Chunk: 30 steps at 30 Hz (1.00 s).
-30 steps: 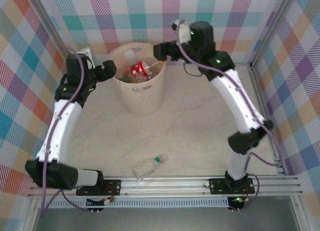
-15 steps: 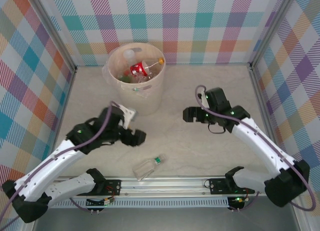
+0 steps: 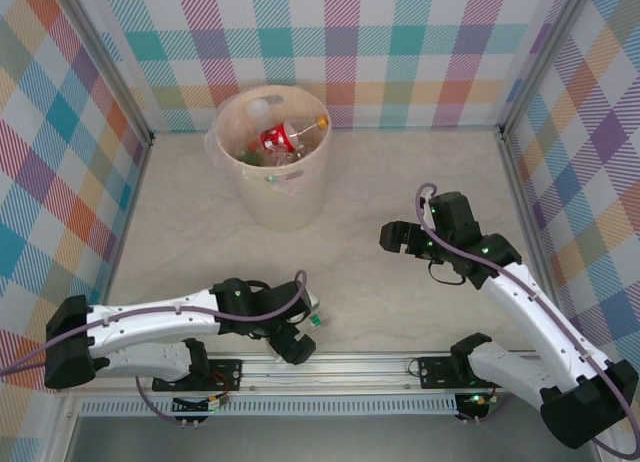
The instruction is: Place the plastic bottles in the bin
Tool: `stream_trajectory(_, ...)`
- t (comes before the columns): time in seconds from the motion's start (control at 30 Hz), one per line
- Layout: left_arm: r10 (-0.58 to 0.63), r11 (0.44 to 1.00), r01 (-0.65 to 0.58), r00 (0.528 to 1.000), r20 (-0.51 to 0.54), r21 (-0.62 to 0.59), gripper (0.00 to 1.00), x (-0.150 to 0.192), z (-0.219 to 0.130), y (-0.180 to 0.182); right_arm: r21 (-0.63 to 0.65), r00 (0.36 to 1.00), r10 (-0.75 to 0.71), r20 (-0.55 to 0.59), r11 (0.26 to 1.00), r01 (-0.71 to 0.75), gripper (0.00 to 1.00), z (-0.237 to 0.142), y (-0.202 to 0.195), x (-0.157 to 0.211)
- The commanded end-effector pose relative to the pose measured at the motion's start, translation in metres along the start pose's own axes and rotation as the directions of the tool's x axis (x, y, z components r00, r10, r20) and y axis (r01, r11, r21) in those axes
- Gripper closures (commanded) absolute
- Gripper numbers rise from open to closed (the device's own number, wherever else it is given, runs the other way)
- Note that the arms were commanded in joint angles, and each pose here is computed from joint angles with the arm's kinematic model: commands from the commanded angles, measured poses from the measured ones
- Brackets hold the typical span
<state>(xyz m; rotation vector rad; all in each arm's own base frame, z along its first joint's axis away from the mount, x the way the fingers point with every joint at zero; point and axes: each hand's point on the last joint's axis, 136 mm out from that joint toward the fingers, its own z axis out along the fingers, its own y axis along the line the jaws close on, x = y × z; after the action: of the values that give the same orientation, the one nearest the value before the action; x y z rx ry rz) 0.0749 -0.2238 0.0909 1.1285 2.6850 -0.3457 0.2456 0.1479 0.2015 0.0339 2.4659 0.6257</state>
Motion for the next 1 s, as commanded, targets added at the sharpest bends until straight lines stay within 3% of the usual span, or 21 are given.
stream_trajectory(0.0,-0.019,0.999,0.020,1.000,0.016,-0.043,0.00,0.000,0.013,0.003,-0.008,1.000,0.010,0.020,1.000,-0.010,0.08,-0.004,-0.001,-0.001)
stream_trajectory(0.17,-0.020,0.997,0.016,0.999,-0.044,-0.074,0.02,0.016,0.035,0.008,-0.007,0.999,0.017,0.028,1.000,-0.017,0.08,-0.006,-0.005,0.001)
stream_trajectory(0.5,0.009,0.983,-0.016,0.999,-0.043,-0.180,0.36,0.008,0.038,0.023,-0.035,1.000,0.019,0.022,0.999,-0.018,0.08,-0.014,-0.004,0.009)
stream_trajectory(0.7,0.014,0.980,-0.011,1.000,0.014,-0.201,0.42,-0.018,0.029,0.029,-0.060,1.000,0.010,0.018,0.998,-0.009,0.07,-0.020,0.002,0.008)
stream_trajectory(0.83,0.034,0.960,0.016,0.984,0.173,-0.279,0.46,-0.059,-0.008,0.045,-0.162,1.000,0.016,-0.014,0.987,-0.019,0.07,-0.020,0.023,0.008)
stream_trajectory(0.9,0.016,0.954,0.081,0.948,0.319,-0.290,0.48,-0.087,-0.035,0.055,-0.276,0.998,0.029,-0.059,0.960,-0.045,0.08,-0.017,0.043,0.011)
stream_trajectory(0.97,-0.029,0.955,0.169,0.872,0.488,-0.245,0.50,-0.115,-0.061,0.062,-0.407,0.993,0.037,-0.114,0.910,-0.080,0.08,-0.012,0.066,0.014)
